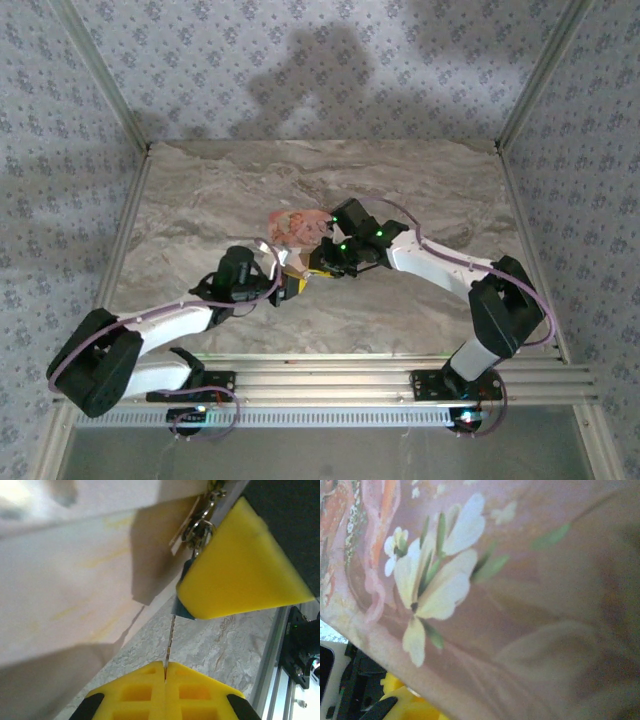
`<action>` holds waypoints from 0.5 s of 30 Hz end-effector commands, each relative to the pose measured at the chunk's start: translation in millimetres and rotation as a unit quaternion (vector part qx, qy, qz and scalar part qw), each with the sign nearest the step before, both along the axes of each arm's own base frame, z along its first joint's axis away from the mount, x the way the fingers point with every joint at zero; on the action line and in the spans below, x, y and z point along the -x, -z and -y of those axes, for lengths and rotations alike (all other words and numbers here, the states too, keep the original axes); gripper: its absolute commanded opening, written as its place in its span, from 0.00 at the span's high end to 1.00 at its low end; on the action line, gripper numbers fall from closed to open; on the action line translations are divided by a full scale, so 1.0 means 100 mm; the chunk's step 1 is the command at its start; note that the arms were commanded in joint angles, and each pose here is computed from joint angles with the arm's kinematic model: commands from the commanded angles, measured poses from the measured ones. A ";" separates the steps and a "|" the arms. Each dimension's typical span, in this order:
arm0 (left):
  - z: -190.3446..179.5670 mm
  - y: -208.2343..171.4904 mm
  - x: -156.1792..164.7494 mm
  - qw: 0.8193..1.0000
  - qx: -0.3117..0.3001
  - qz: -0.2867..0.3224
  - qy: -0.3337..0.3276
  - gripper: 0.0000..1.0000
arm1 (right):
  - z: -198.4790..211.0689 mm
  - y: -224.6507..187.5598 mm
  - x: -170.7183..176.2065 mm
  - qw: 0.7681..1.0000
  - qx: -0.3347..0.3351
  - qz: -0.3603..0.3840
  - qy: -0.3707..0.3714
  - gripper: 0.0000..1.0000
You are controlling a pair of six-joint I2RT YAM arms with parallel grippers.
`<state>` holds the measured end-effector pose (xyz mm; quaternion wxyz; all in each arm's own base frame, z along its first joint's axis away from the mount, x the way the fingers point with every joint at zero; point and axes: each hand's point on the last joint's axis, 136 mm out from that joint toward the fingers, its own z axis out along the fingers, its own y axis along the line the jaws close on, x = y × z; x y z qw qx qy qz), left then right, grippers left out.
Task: Unlock the padlock with the key
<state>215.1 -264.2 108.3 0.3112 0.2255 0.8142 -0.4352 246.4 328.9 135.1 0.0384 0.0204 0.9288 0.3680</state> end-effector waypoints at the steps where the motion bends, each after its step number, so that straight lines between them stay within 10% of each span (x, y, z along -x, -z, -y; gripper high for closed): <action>1: 0.06 -0.10 -0.04 1.000 0.011 0.019 -0.001 1.00 | -0.05 -0.27 -0.04 0.999 -0.039 0.018 0.005 1.00; 15: 0.05 -0.18 -0.11 1.000 0.011 0.022 -0.018 1.00 | -0.04 -0.21 0.00 0.999 -0.030 0.013 0.005 1.00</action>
